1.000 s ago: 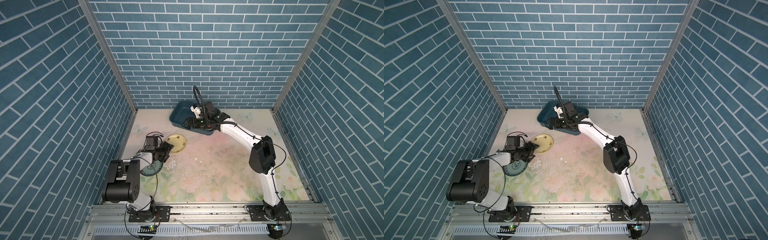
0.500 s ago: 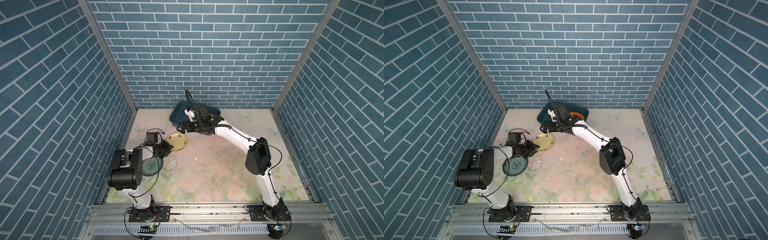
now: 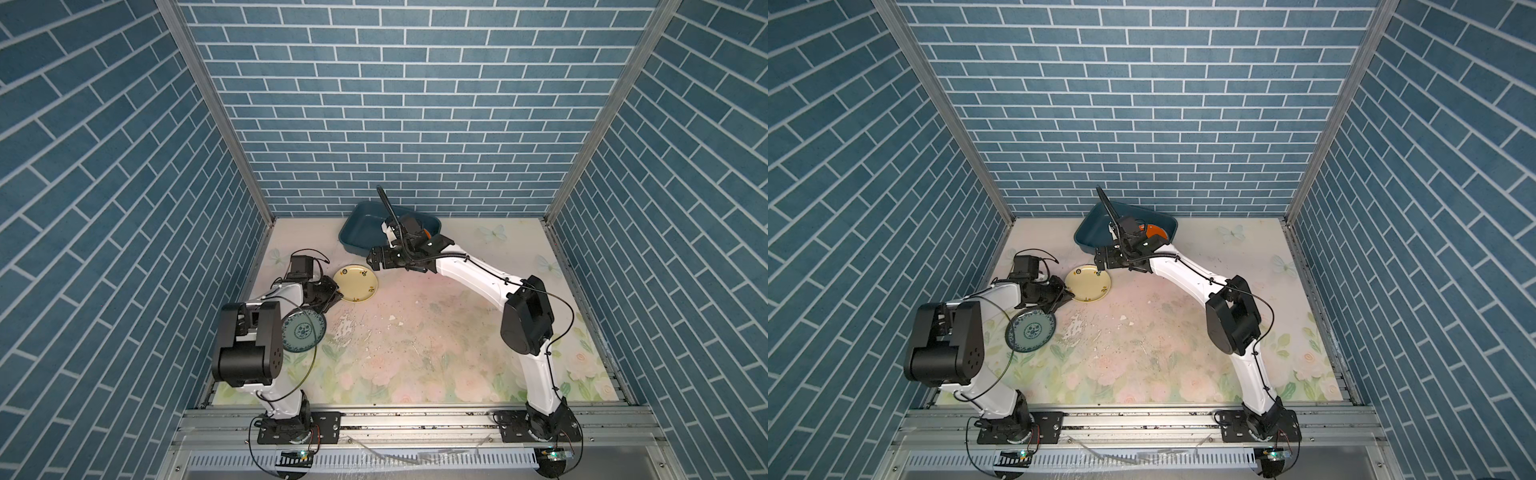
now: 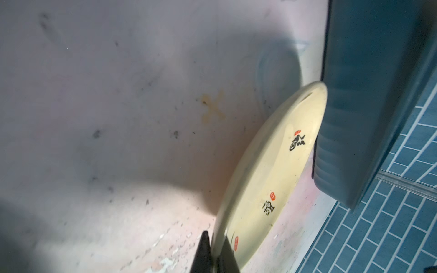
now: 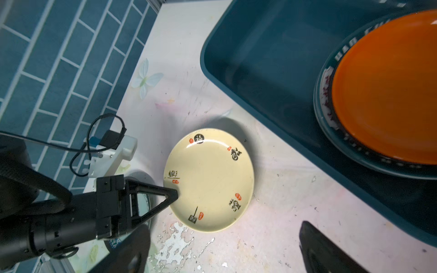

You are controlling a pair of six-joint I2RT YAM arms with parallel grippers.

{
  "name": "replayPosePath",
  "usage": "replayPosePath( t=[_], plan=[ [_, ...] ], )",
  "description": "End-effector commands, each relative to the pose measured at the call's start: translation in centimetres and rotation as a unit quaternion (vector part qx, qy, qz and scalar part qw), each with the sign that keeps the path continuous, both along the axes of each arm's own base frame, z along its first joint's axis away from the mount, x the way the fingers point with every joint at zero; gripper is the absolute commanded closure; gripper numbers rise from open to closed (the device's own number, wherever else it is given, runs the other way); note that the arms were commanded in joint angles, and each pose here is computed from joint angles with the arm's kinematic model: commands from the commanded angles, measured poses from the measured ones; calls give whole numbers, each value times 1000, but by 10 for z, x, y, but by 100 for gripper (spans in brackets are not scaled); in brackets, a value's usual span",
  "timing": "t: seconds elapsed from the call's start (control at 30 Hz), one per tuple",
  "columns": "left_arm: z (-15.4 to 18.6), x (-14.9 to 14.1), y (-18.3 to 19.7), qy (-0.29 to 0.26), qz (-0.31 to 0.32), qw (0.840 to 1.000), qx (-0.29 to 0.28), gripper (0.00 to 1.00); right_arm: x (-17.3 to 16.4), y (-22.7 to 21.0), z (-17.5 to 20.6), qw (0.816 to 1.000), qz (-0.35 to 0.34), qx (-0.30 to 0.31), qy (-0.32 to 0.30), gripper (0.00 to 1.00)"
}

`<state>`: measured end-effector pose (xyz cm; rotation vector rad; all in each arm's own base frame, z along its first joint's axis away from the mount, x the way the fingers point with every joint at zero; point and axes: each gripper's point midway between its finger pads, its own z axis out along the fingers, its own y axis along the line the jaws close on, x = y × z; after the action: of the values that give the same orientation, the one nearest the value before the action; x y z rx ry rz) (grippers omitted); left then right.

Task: Place the plates into the plastic bin on the countertop
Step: Pick up the plate from the middle-left of the table, then place the plate in the plastic bin.

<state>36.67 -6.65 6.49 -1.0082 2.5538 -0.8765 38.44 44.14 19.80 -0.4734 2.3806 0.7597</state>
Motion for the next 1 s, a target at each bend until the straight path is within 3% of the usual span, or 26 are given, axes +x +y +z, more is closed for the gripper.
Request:
replayPosePath(
  t=[0.0, 0.13, 0.3, 0.47, 0.67, 0.97],
  plan=[
    [44, -8, 7, -17, -19, 999, 33, 100, 14, -19, 56, 997, -46, 33, -57, 2],
    [93, -4, 5, -53, -17, 998, 26, 100, 34, -48, 84, 992, -82, 44, -89, 2],
    [147, 28, -6, -114, -24, 993, -6, 100, 71, -98, 121, 981, -126, 80, -120, 2],
    [166, 70, -33, -137, -59, 989, -8, 100, 102, -141, 139, 974, -159, 82, -139, 2],
    [162, 127, -91, -161, -115, 980, -17, 100, 115, -172, 143, 971, -178, 76, -143, 2],
    [99, 181, -150, -136, -130, 981, -53, 100, 107, -209, 132, 966, -210, 55, -138, 2]
  ],
)
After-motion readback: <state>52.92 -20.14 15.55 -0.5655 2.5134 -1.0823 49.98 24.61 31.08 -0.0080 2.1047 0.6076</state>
